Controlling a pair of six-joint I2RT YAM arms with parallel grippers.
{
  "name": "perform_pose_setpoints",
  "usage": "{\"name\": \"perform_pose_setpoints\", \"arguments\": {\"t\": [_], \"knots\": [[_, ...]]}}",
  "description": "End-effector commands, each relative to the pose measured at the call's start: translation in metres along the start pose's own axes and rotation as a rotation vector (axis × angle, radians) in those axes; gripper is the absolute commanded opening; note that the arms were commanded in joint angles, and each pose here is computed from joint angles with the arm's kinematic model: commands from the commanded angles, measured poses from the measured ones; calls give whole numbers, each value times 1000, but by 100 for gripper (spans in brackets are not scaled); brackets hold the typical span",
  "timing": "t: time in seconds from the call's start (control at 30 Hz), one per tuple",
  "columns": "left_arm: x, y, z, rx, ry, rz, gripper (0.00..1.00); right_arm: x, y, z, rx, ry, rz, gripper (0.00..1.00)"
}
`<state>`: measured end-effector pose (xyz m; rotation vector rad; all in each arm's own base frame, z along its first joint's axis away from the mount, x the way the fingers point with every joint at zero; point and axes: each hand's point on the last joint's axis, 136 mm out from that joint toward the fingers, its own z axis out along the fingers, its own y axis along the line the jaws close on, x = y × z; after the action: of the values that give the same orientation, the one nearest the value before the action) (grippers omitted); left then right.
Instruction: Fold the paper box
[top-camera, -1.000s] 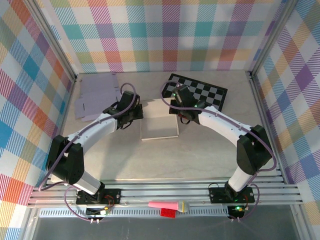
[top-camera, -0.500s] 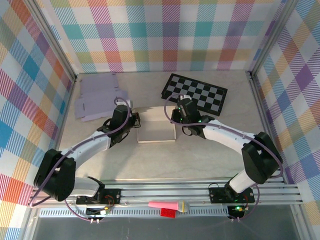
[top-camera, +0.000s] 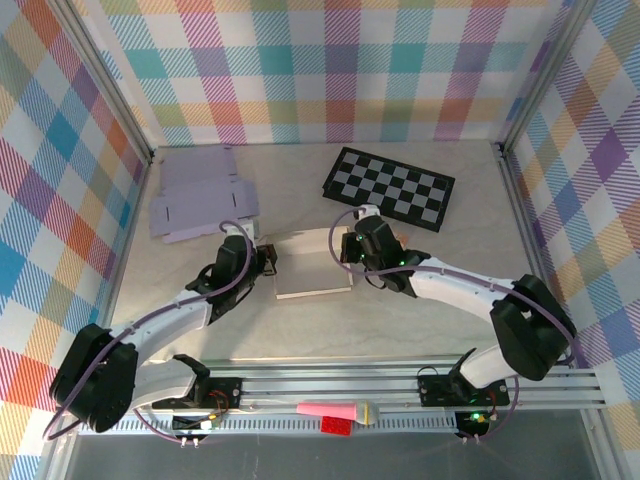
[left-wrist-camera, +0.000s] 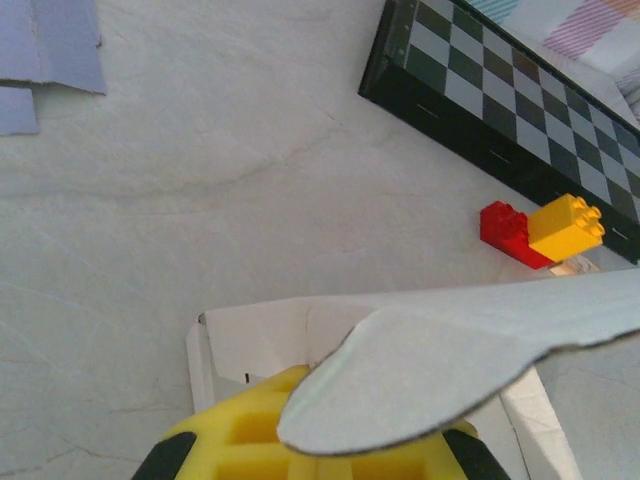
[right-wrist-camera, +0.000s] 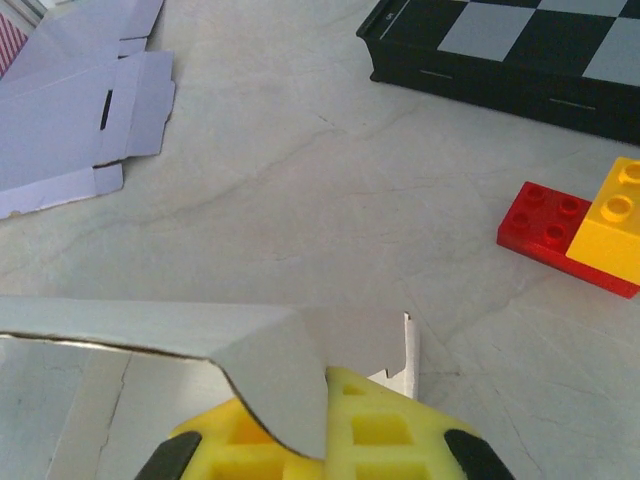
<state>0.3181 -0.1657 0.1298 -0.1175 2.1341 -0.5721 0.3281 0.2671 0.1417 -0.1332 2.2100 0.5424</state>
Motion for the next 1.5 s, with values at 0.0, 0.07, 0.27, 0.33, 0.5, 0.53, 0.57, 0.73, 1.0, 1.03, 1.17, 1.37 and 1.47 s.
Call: {"name": "perform_pose_setpoints", "arguments": {"t": [0.0,0.07,0.27,0.33,0.5,0.53,0.57,0.73,1.0,1.03,1.17,1.37,1.47], "knots": [[0,-25,-9,108,-40,-1,0,5,15,-8,-64,-9,-43,0],[7,-25,-13,109,-40,9,1,13,12,-9,-60,3,-53,0],[29,-25,-20,105,-13,40,1,30,12,-15,-79,34,-79,0],[33,-26,-21,99,-9,46,1,33,15,-17,-92,43,-83,0],[39,-25,-22,58,-6,76,1,49,11,-17,-75,91,-90,0],[39,-24,-22,40,-7,90,1,53,7,-18,-65,103,-89,0],[41,-23,-22,30,-9,99,1,57,4,-18,-59,113,-86,0],[49,-18,-22,-11,-6,123,1,64,-2,-28,-40,147,-70,5],[56,-14,-20,-44,2,147,1,64,0,-46,-17,231,16,19],[57,-14,-20,-48,2,149,1,66,1,-49,-17,251,32,24],[53,-15,-20,-54,-10,156,1,62,9,-69,-40,309,80,39],[50,-15,-20,-58,-18,163,1,22,18,-119,-63,251,137,64],[47,-17,-22,-54,-23,164,1,0,17,-138,-37,220,143,70]]}}
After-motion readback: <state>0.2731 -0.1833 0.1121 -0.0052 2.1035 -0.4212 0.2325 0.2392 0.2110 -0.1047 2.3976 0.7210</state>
